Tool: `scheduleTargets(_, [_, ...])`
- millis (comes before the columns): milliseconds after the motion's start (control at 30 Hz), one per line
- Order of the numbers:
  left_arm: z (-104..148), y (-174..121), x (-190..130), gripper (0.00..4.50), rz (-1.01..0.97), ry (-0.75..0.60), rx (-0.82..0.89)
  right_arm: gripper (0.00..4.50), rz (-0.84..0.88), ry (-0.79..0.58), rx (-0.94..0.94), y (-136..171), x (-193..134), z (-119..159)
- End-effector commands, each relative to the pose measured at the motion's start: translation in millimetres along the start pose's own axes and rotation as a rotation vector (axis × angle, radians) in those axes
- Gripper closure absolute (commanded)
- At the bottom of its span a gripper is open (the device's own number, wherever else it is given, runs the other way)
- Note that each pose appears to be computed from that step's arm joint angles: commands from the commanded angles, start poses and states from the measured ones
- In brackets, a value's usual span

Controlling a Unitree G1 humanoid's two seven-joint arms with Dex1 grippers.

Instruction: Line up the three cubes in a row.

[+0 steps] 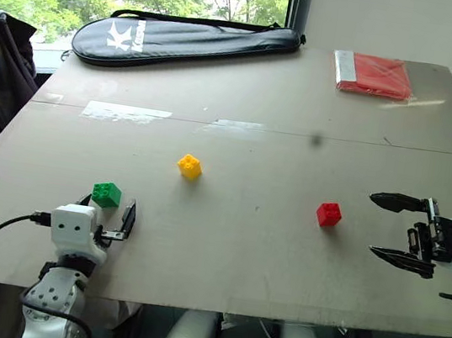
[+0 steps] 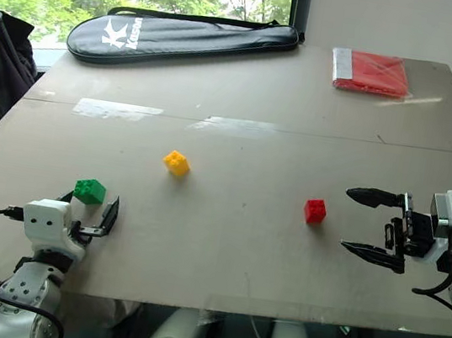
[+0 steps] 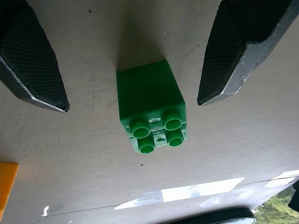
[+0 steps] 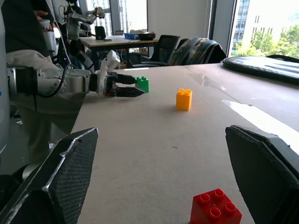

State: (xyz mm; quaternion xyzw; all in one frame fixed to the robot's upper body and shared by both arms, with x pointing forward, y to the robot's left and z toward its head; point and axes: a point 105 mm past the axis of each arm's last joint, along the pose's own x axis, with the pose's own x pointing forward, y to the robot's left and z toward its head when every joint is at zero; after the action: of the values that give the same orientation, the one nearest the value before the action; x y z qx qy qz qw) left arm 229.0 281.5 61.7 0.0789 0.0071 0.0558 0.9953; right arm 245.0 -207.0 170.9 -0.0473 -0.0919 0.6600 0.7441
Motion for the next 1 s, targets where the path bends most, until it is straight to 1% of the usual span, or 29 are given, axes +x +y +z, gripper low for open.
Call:
scheduleTargets(33, [1.3, 5.7, -1.2, 0.00, 0.027, 0.018, -0.027, 0.02, 0.031, 0.001, -0.042, 3.6, -1.1, 10.6])
scheduleTargets(100, [-1.5, 6.4, -1.8, 0.52, 0.032, 0.036, -0.062, 0.00, 0.026, 0.001, -0.044, 2.8, -1.4, 10.7])
scheduleTargets(133, [-3.1, 7.1, -1.8, 0.70, 0.034, 0.049, -0.069, 0.00, 0.022, 0.001, -0.044, 2.0, -1.8, 10.5])
scheduleTargets(200, [-4.3, 8.9, -0.5, 1.52, 0.043, 0.063, -0.079, 0.00, 0.018, 0.002, -0.045, 0.7, -2.5, 10.1])
scheduleTargets(267, [-3.9, 11.2, 1.6, 2.48, 0.052, 0.066, -0.087, 0.00, 0.016, 0.002, -0.045, -0.2, -2.7, 9.4])
scheduleTargets(300, [-3.8, 11.9, 2.1, 3.03, 0.054, 0.068, -0.089, 0.00, 0.015, 0.002, -0.046, -0.2, -2.6, 9.1])
scheduleTargets(333, [-3.4, 12.8, 3.4, 3.22, 0.055, 0.067, -0.097, 0.00, 0.012, 0.002, -0.048, -0.5, -2.4, 8.5])
scheduleTargets(433, [0.9, 10.1, 7.5, 3.22, 0.006, 0.049, -0.121, 0.00, 0.003, 0.001, -0.051, -0.8, -2.4, 7.0])
scheduleTargets(567, [19.9, 2.5, 13.7, 3.22, -0.148, -0.008, -0.085, 0.00, -0.008, 0.000, -0.050, 0.2, -3.6, 5.5])
scheduleTargets(667, [57.2, -19.3, 12.8, 3.22, -0.439, -0.125, -0.051, 0.00, -0.020, 0.002, -0.053, 0.3, -5.9, 5.8])
scheduleTargets(733, [74.9, -34.0, 13.6, 3.22, -0.629, -0.161, -0.052, 0.00, -0.028, -0.001, -0.052, 0.5, -7.1, 6.9])
scheduleTargets(867, [93.6, -69.5, 19.5, 3.22, -0.985, -0.181, 0.014, 0.00, -0.062, -0.004, -0.022, 3.8, -11.5, 4.3])
scheduleTargets(933, [101.8, -97.2, 25.5, 3.22, -1.202, -0.184, 0.113, 0.00, -0.084, 0.015, -0.012, 7.5, -18.2, -0.6])
scheduleTargets(1000, [109.3, -123.5, 32.4, 3.22, -1.374, -0.188, 0.194, 0.00, -0.111, 0.030, -0.013, 8.3, -24.9, -3.5])
